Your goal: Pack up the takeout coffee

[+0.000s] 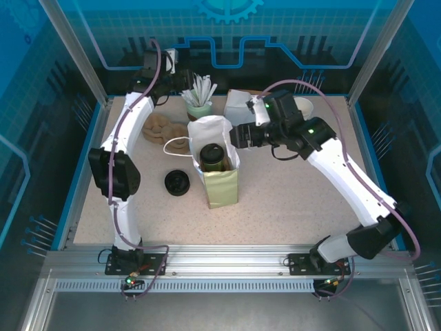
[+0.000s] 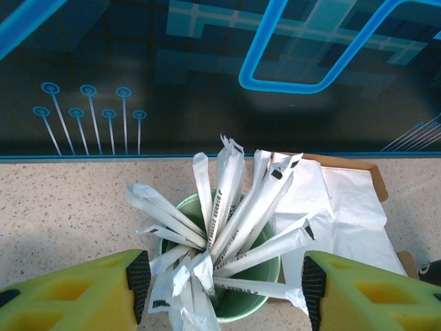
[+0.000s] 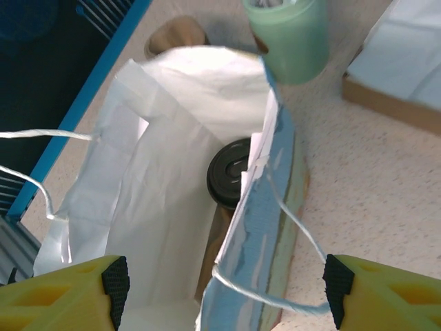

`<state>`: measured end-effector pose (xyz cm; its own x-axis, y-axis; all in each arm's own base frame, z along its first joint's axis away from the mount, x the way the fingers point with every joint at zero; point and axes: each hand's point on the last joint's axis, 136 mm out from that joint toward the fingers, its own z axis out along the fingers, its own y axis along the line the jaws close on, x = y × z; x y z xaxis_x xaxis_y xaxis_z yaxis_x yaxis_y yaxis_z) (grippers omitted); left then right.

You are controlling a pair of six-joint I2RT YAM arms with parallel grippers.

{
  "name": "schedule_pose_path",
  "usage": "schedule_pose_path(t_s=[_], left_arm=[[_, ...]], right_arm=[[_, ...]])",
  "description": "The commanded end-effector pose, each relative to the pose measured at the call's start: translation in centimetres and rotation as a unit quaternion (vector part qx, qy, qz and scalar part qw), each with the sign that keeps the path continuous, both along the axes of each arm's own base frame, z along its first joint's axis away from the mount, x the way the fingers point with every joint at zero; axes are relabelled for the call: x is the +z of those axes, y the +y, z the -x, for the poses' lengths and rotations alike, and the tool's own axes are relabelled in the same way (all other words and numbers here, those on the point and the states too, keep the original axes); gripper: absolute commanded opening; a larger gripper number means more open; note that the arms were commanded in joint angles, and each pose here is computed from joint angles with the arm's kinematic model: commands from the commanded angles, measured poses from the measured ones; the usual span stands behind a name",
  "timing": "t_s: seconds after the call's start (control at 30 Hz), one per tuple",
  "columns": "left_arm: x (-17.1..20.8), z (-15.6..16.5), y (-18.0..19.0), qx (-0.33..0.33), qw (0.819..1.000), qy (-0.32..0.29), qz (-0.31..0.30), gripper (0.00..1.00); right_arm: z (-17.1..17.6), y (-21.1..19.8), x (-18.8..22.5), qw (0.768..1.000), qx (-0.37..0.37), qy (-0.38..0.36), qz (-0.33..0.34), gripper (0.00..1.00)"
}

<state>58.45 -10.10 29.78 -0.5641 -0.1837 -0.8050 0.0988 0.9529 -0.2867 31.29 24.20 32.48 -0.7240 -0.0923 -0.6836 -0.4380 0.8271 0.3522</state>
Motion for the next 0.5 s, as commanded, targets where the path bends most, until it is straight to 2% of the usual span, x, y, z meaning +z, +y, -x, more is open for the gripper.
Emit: schedule_pose_path(t_s=[0.0,0.27,0.47], left_arm=[[0.0,-0.6,0.2,-0.013,1.0,0.004,-0.008,0.6],[-1.2,-2.0,-0.3,-0.02,1.0,0.015,-0.003,0.54],[-2.4,-2.5,-0.6,-0.022,0.999,0.027,-0.002,0.52]], right_arm=[[0.2,-2.9,0.3,0.999,-0.026,-0.024,0.023,0.77],[0.5,-6.7,0.1,0.997,-0.071,-0.033,0.023,0.76],[0.5,-7.8,-0.4,0.996,-0.082,-0.027,0.014,0.76]])
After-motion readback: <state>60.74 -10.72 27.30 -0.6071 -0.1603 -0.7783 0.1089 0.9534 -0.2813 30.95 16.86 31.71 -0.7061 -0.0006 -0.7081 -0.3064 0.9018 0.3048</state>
